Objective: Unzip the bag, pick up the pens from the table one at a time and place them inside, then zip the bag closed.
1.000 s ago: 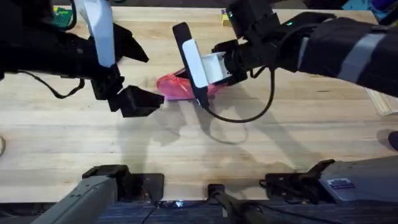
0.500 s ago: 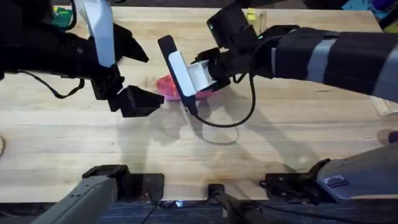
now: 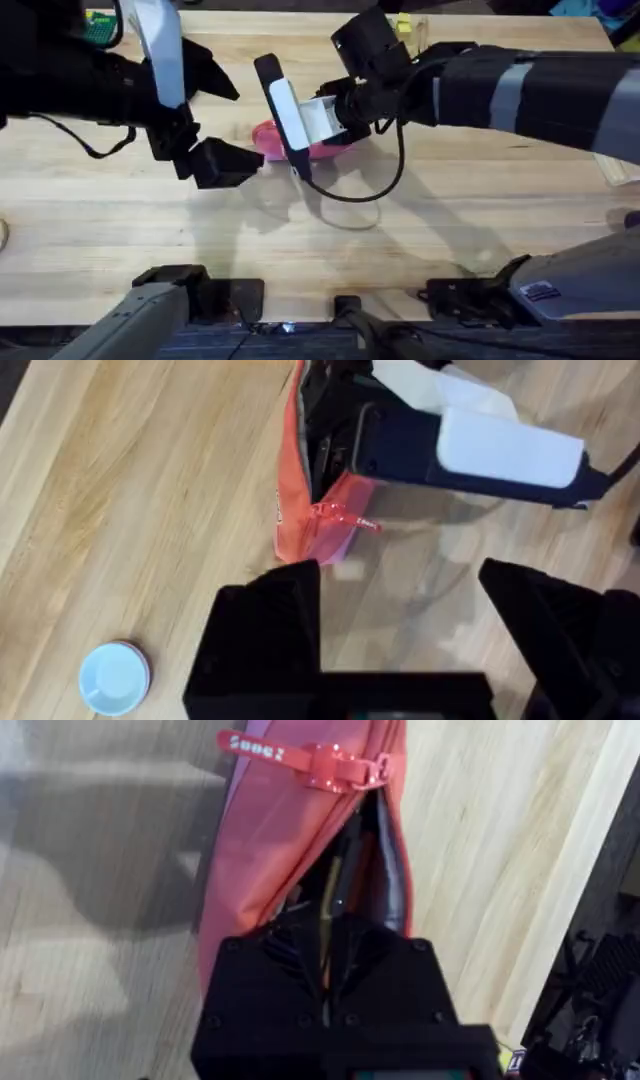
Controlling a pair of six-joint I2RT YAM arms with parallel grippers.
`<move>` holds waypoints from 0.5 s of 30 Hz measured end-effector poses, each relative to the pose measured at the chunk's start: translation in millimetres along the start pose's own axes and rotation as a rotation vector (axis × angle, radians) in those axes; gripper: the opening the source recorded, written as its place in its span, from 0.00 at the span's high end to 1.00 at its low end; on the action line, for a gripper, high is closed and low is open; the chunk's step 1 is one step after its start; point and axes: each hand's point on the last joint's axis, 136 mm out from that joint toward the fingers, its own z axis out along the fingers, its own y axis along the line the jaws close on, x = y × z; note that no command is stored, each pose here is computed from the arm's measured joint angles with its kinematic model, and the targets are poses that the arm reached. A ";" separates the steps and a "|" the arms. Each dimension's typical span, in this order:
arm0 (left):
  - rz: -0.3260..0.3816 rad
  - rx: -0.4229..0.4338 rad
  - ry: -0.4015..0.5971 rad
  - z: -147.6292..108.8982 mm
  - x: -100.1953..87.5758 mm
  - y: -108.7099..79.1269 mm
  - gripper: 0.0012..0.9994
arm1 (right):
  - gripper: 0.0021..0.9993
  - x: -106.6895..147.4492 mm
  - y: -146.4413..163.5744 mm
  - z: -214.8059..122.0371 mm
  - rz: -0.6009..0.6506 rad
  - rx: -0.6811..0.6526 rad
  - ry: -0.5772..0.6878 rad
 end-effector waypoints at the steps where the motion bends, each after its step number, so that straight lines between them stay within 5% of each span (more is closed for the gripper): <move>1: 0.000 0.000 0.000 0.0 0.1 0.0 0.01 | 0.92 0.0 -0.3 0.0 0.004 0.001 0.000; 3: 0.000 0.000 0.000 0.0 0.0 0.0 0.01 | 0.77 0.5 -0.6 0.0 0.009 0.003 0.003; 8: 0.000 0.000 0.000 0.0 0.0 0.0 0.01 | 0.07 -0.7 -14.3 -3.2 0.007 0.048 -0.001; 15: 0.000 0.000 0.000 0.0 0.1 0.0 0.01 | 0.00 -0.8 -15.7 -5.2 0.011 0.049 -0.001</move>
